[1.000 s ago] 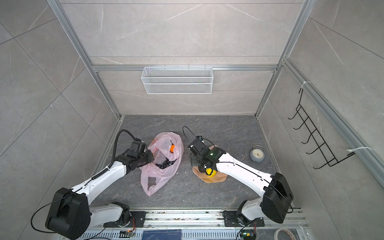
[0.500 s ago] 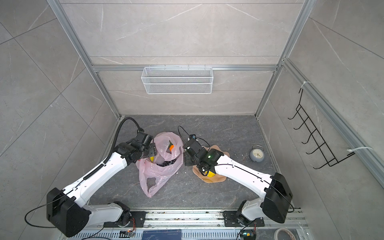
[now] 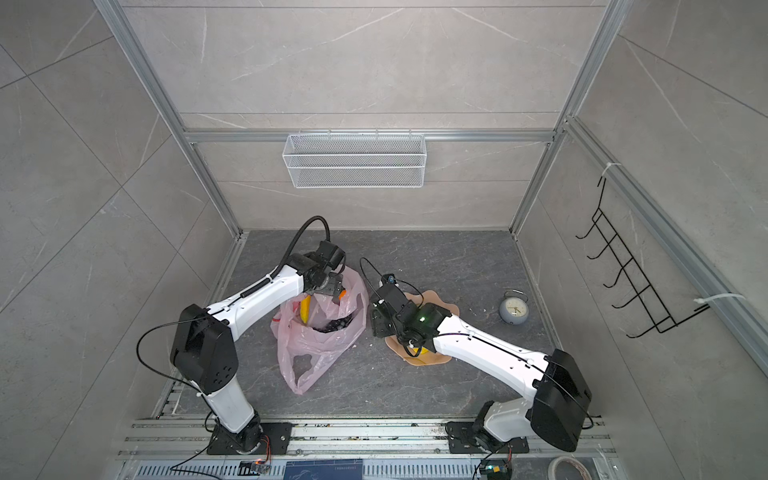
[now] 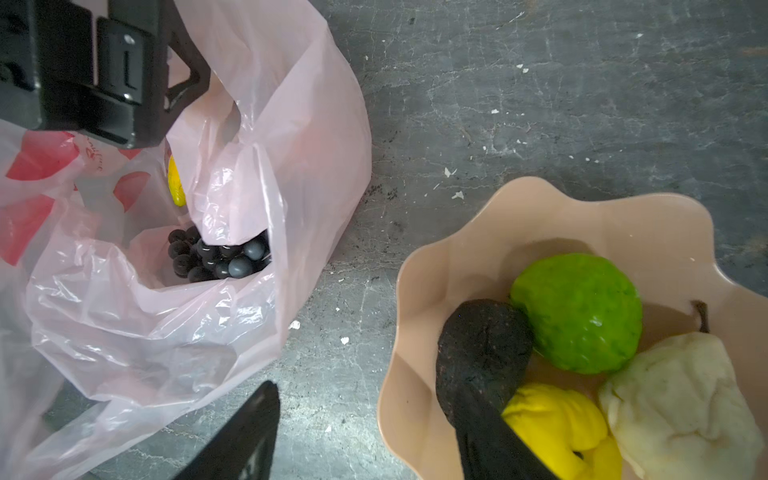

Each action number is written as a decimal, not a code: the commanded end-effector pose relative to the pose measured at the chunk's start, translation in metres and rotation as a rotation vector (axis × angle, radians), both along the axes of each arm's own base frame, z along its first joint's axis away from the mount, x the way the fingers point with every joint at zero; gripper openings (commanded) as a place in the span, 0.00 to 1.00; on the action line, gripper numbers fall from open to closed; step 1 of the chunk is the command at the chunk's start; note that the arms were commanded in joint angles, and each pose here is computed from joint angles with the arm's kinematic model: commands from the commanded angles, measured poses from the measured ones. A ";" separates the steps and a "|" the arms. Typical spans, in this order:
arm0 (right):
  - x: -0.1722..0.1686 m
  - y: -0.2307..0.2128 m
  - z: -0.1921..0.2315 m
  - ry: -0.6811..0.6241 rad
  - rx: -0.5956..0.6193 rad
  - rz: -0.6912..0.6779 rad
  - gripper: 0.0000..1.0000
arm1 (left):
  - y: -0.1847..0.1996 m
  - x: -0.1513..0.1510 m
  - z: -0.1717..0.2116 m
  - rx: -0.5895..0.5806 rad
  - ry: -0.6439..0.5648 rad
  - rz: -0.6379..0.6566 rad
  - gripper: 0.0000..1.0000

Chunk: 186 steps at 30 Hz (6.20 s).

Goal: Take the fake fruits out of the plastic bag

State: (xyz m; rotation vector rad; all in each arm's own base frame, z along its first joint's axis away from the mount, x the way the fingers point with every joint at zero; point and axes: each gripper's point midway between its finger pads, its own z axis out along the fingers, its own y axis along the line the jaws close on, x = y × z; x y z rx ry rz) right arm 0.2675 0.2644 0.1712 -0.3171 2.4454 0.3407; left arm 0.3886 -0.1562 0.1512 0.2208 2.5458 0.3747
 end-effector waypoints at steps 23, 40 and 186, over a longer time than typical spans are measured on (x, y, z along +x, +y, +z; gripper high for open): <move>-0.003 0.000 -0.004 0.003 0.007 0.001 0.69 | -0.049 0.074 -0.016 -0.114 -0.024 -0.168 0.00; -0.047 0.116 0.048 -0.111 0.223 0.391 0.63 | 0.042 0.004 0.167 -0.431 -0.562 0.188 0.00; 0.006 0.201 -0.003 -0.013 0.120 0.353 0.47 | 0.150 -0.039 -0.001 -0.889 -0.237 0.628 0.00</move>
